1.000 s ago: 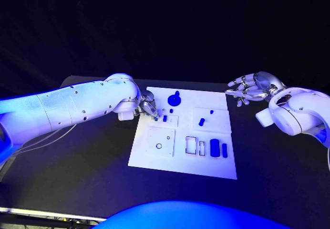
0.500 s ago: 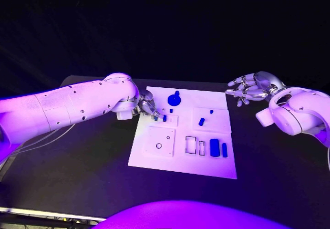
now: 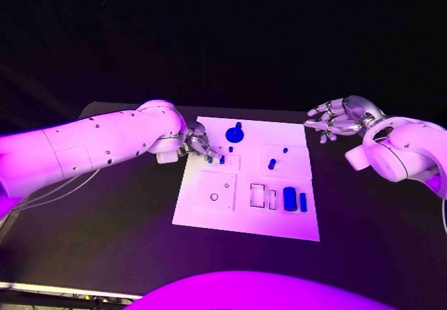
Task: Assemble the parts on the task board
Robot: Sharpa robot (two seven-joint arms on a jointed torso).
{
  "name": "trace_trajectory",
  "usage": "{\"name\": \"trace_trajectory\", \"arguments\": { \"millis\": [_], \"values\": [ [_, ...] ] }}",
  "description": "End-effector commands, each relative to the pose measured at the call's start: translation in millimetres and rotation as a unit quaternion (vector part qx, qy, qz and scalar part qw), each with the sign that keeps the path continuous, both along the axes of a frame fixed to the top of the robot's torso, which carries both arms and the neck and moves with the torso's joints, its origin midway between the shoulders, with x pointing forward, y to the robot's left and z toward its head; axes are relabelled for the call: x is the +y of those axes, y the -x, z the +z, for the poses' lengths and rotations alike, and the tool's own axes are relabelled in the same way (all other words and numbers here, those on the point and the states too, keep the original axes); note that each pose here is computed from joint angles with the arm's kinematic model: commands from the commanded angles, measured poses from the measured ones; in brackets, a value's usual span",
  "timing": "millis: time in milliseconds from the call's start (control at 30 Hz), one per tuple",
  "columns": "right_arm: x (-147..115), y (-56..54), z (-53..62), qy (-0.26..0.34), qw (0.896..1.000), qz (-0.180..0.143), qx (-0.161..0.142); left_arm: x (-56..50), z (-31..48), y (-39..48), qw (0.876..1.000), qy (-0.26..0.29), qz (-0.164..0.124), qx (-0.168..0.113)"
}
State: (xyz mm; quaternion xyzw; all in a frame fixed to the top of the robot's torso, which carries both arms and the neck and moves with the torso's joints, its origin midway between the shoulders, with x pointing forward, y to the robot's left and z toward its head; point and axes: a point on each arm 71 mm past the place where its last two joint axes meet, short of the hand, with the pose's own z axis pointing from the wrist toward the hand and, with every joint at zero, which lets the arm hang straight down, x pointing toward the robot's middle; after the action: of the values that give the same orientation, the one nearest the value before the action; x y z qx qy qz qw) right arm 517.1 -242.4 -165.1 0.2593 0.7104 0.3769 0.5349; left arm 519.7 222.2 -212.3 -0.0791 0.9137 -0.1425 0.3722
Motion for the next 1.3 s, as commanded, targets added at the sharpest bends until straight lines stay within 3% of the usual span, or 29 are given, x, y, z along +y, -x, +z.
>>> {"name": "trace_trajectory", "arguments": {
  "millis": [33, 400, 700, 1000, 1100, 1300],
  "values": [
    [1.7, 0.8, 0.0, -0.001, 1.0, 0.01, -0.001, -1.0, 3.6, -2.1, 0.999, 0.016, 0.01, -0.026],
    [1.4, 0.4, -0.2, -0.001, 1.0, 0.01, -0.001, -4.1, 24.8, -3.8, 0.995, 0.072, 0.019, -0.065],
    [1.0, 0.1, -0.3, -0.001, 1.0, 0.008, -0.001, -13.7, 34.7, -5.7, 0.989, 0.113, 0.012, -0.096],
    [1.1, 0.3, 0.0, -0.001, 1.0, 0.008, -0.003, -36.4, 38.7, -9.7, 0.967, 0.152, -0.054, -0.197],
    [0.5, 0.3, 0.2, -0.002, 1.0, 0.006, -0.004, -42.3, 37.1, -9.2, 0.956, 0.146, -0.087, -0.239],
    [0.9, 0.6, 0.5, -0.002, 1.0, 0.006, -0.006, -50.9, 32.7, -8.2, 0.939, 0.115, -0.14, -0.292]
  ]
}}
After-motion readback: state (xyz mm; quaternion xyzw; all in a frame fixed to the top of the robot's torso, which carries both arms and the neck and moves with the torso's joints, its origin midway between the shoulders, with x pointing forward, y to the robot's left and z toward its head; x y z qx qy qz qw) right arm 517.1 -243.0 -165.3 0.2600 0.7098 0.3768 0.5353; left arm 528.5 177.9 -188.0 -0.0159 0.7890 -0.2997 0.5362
